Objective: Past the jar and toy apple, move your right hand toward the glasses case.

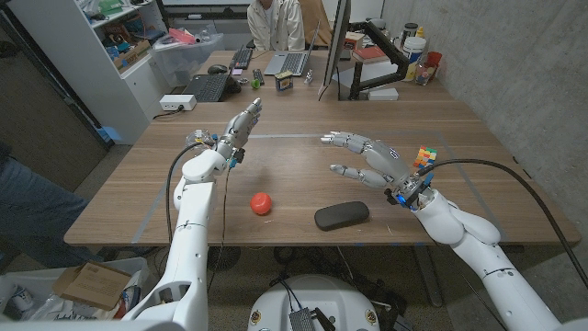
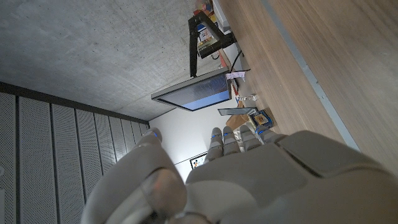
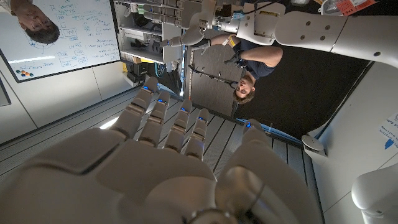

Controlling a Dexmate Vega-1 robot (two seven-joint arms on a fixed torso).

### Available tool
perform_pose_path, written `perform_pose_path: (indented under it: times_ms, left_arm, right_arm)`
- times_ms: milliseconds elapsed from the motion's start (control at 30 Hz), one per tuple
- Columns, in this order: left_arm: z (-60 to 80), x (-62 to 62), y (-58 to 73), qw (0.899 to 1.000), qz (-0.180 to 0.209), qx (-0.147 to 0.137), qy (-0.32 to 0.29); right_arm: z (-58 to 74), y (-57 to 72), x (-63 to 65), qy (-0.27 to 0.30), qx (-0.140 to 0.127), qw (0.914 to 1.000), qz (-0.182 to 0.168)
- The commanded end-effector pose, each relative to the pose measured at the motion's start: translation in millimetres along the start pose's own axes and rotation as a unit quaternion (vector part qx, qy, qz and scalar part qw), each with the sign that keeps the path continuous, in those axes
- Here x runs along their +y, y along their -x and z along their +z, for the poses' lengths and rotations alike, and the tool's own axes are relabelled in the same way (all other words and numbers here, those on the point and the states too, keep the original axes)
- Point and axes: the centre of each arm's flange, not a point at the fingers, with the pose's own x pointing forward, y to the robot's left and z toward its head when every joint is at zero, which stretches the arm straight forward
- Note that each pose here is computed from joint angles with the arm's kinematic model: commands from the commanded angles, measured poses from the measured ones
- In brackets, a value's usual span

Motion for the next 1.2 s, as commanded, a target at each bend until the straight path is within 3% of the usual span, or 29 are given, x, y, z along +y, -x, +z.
perform_pose_path:
  times_ms: [33,1200]
  left_arm:
    - [0.3,-3.4,-1.8,1.0,-0.003,0.001,-0.001]
    - [-2.2,2.4,-5.0,1.0,-0.003,0.0,0.003]
  right_arm:
    - [2.5,4.5,6.2,0.023,0.004,0.9995,0.019]
    - [8.5,12.7,29.6,0.052,0.014,0.9969,0.058]
